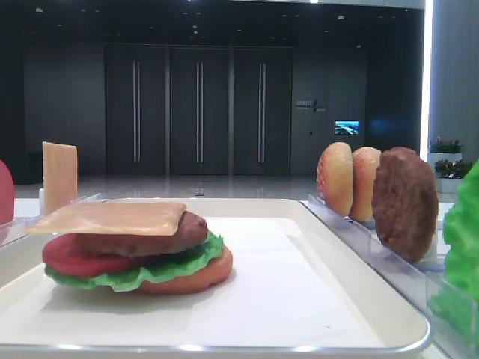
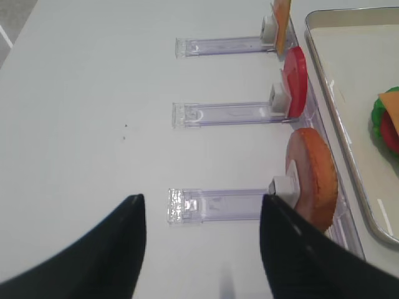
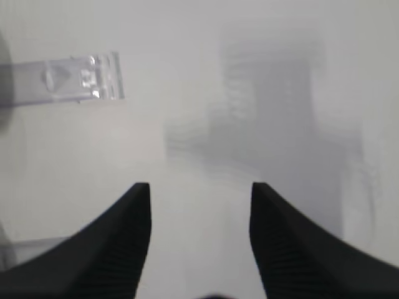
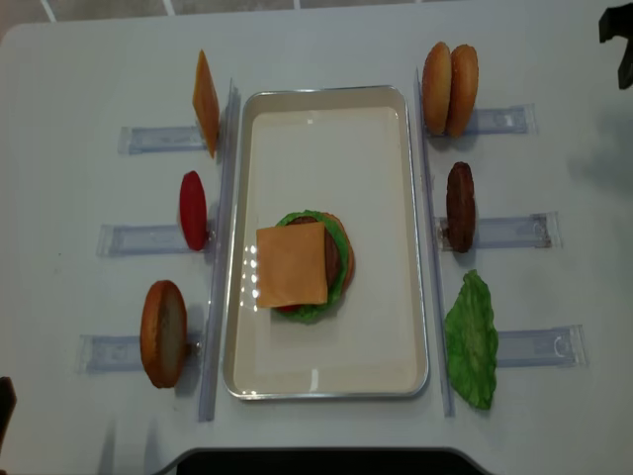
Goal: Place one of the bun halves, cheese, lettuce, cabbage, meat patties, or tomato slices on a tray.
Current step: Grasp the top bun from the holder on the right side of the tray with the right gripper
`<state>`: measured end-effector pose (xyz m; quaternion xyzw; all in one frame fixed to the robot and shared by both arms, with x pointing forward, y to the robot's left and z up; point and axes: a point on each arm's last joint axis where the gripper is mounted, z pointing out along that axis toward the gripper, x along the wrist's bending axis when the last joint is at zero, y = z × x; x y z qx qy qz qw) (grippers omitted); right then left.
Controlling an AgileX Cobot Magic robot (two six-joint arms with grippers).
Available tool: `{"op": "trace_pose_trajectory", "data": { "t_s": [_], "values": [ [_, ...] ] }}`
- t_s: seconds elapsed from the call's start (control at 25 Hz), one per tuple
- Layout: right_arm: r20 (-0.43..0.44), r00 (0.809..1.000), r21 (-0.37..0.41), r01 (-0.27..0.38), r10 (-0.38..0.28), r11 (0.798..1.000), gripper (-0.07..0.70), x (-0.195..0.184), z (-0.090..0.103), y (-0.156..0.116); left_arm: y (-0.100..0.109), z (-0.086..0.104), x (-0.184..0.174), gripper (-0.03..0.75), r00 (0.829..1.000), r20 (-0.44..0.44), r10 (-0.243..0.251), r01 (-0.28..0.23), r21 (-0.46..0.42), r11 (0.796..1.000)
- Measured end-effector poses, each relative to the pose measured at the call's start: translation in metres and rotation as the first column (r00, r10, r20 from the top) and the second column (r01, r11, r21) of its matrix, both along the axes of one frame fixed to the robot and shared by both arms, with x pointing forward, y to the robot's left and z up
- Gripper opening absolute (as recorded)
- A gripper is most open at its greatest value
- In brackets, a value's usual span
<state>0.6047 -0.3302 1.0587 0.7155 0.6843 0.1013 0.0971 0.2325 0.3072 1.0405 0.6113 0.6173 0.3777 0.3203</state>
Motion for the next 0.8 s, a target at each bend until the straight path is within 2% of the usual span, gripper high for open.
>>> {"op": "trace_pose_trajectory", "data": {
  "t_s": [0.2, 0.32, 0.44, 0.6, 0.72, 0.8],
  "values": [
    [0.022, 1.0, 0.014, -0.017, 0.017, 1.0, 0.348, 0.032, 0.009, 0.004, 0.0, 0.0, 0.0, 0.444, 1.0, 0.0, 0.0, 0.0, 0.0, 1.0],
    [0.019, 0.999, 0.027, -0.033, 0.032, 0.999, 0.348, 0.039, 0.01, 0.019, 0.0, 0.0, 0.0, 0.444, 1.0, 0.0, 0.0, 0.0, 0.0, 1.0],
    [0.02, 0.997, 0.045, -0.08, 0.08, 0.996, 0.348, 0.038, 0.012, 0.056, 0.0, 0.0, 0.0, 0.444, 1.0, 0.0, 0.0, 0.0, 0.0, 1.0],
    [0.023, 0.984, 0.077, -0.176, 0.175, 0.981, 0.348, 0.029, 0.012, 0.124, 0.0, 0.0, 0.0, 0.444, 1.0, 0.0, 0.0, 0.0, 0.0, 1.0],
    [0.055, 0.966, 0.097, -0.256, 0.252, 0.962, 0.348, 0.017, 0.013, 0.175, 0.0, 0.0, 0.0, 0.444, 1.0, 0.0, 0.0, 0.0, 0.0, 1.0],
    [0.085, 0.955, 0.1, -0.293, 0.285, 0.951, 0.348, 0.01, 0.014, 0.198, 0.0, 0.0, 0.0, 0.444, 1.0, 0.0, 0.0, 0.0, 0.0, 1.0]
  ]
}}
